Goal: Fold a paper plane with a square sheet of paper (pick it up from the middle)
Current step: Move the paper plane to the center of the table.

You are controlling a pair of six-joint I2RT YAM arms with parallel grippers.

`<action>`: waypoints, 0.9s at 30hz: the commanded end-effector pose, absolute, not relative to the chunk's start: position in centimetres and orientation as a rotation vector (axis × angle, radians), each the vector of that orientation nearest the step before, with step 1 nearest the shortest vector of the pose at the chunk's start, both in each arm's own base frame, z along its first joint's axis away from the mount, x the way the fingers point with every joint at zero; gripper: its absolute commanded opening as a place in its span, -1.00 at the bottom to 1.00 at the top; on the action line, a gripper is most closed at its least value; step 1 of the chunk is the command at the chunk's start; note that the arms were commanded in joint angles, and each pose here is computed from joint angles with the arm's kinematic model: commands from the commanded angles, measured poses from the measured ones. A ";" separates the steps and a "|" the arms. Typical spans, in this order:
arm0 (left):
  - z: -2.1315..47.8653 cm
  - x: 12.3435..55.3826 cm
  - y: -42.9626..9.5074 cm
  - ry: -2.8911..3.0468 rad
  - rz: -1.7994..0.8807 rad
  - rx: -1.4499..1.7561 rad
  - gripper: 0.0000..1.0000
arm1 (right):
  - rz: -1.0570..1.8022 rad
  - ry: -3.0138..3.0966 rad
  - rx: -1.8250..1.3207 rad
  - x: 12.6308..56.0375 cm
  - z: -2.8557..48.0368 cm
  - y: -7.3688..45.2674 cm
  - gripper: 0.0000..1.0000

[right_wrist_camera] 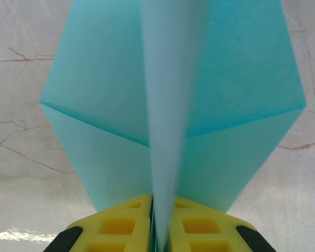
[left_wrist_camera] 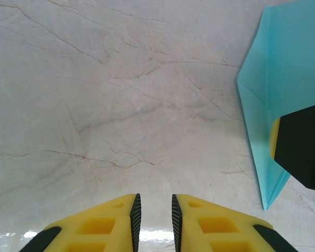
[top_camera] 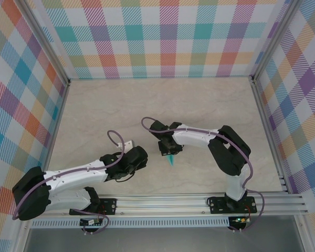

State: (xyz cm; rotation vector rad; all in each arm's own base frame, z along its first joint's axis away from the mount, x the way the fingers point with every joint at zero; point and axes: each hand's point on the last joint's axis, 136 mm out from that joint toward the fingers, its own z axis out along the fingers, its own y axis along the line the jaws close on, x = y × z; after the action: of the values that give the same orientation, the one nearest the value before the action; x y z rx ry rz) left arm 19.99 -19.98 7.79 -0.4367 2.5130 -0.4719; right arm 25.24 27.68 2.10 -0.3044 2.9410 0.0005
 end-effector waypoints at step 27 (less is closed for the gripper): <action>7.6 19.9 -19.5 2.526 -0.468 -0.417 -0.49 | -0.072 2.974 -0.197 28.7 2.5 27.2 -0.73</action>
State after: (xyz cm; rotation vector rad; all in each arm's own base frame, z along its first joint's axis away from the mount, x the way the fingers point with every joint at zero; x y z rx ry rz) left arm 19.40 -19.37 7.08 -0.4263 2.5292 -0.4728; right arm 28.78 27.95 3.51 -0.2111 2.9354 0.0075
